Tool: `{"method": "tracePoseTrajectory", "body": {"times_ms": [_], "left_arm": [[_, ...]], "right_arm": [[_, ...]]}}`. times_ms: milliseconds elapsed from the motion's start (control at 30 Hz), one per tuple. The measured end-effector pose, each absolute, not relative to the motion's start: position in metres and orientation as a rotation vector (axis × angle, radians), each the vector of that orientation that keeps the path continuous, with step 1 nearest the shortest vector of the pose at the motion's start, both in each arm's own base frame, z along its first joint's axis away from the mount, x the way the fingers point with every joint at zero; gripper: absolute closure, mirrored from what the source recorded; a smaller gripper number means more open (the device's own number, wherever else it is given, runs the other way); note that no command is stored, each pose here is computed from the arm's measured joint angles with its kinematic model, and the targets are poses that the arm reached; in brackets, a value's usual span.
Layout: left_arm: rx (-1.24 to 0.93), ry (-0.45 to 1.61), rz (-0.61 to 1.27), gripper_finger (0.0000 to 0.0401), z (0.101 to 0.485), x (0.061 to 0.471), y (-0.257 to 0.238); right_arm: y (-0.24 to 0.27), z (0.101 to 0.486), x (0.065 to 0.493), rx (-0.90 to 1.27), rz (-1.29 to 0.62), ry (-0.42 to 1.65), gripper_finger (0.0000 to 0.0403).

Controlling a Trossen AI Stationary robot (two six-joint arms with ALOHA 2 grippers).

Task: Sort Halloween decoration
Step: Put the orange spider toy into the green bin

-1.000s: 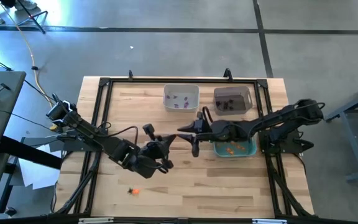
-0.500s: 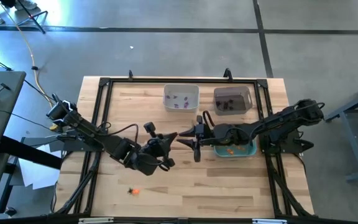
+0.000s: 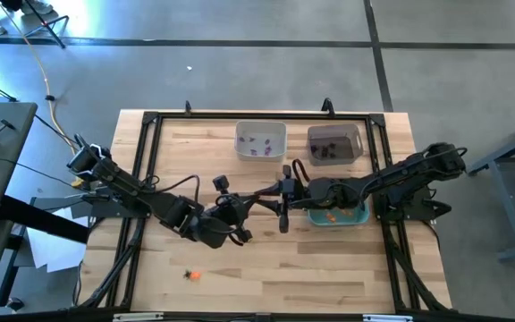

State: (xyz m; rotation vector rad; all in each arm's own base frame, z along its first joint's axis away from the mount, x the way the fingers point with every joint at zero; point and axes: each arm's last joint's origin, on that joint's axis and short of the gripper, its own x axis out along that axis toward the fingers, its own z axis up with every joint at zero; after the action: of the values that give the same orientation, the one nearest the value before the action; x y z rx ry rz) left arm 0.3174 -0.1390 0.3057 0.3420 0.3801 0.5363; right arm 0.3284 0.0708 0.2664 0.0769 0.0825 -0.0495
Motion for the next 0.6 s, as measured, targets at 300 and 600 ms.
{"method": "tracePoseTrajectory", "body": {"times_ms": [300, 600], "left_arm": [[0.350, 0.381, 0.538, 0.0401, 0.3059, 0.3175, -0.1388], [0.351, 0.383, 0.533, 0.0401, 0.3057, 0.3175, -0.1390]], "right_arm": [[0.0707, 0.2668, 0.3284, 0.065, -0.052, 0.077, 0.0365], [0.0707, 0.2669, 0.3284, 0.056, -0.053, 0.076, 0.0398]]}}
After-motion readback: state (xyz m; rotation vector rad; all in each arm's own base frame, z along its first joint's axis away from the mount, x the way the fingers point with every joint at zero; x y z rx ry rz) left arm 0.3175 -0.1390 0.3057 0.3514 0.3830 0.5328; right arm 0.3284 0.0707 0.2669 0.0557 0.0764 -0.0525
